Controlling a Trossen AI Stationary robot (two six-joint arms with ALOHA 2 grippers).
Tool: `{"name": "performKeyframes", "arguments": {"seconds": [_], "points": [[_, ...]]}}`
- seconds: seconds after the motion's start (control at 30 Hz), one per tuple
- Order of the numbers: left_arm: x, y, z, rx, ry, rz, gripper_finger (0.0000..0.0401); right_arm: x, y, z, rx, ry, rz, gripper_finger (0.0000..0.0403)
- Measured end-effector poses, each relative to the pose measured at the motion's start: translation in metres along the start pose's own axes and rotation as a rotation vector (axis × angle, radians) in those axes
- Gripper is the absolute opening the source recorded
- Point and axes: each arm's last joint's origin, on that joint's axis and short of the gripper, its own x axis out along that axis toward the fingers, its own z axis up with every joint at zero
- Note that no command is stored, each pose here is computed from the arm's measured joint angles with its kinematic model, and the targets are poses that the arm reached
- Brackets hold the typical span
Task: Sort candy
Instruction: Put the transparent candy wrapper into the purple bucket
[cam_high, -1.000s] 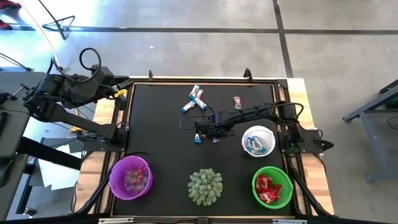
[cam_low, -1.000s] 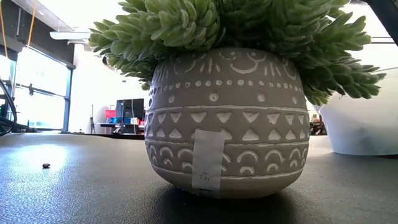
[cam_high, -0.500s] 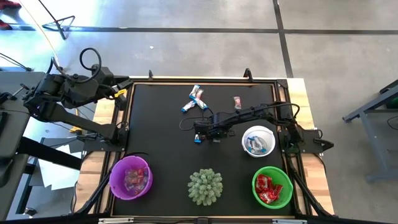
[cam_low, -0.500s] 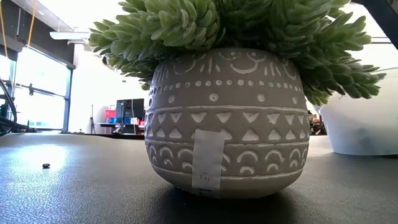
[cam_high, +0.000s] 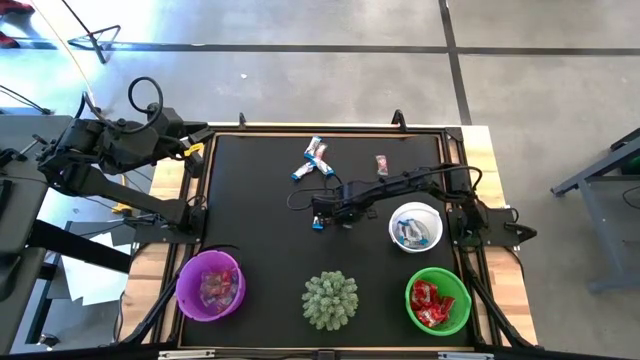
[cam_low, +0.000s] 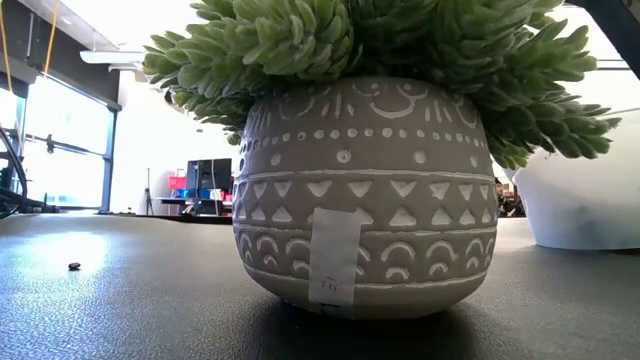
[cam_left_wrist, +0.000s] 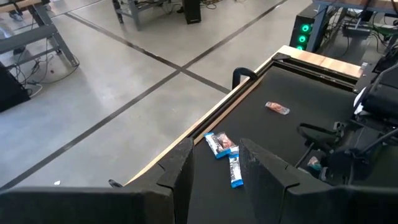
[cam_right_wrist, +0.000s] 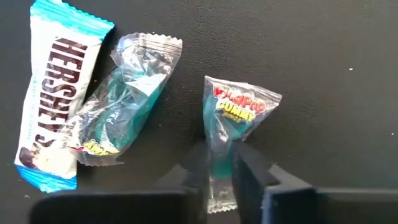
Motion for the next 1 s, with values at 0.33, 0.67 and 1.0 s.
{"name": "performKeyframes", "arguments": {"seconds": [0.33,0.67,1.0], "points": [[0.0,0.0,0.0,0.033,0.0,0.0,0.0113,-0.039,0.005,0.003,-0.013,-0.033,0.114,0.0019],[0.0,-0.003,-0.002,0.074,0.045,-0.111,0.0113,-0.135,0.05,-0.004,-0.353,-0.239,0.442,0.0017],[-0.007,-0.018,-0.003,0.15,0.117,-0.54,0.0113,-0.242,0.059,-0.016,-0.643,-0.758,0.52,0.0016]]}}
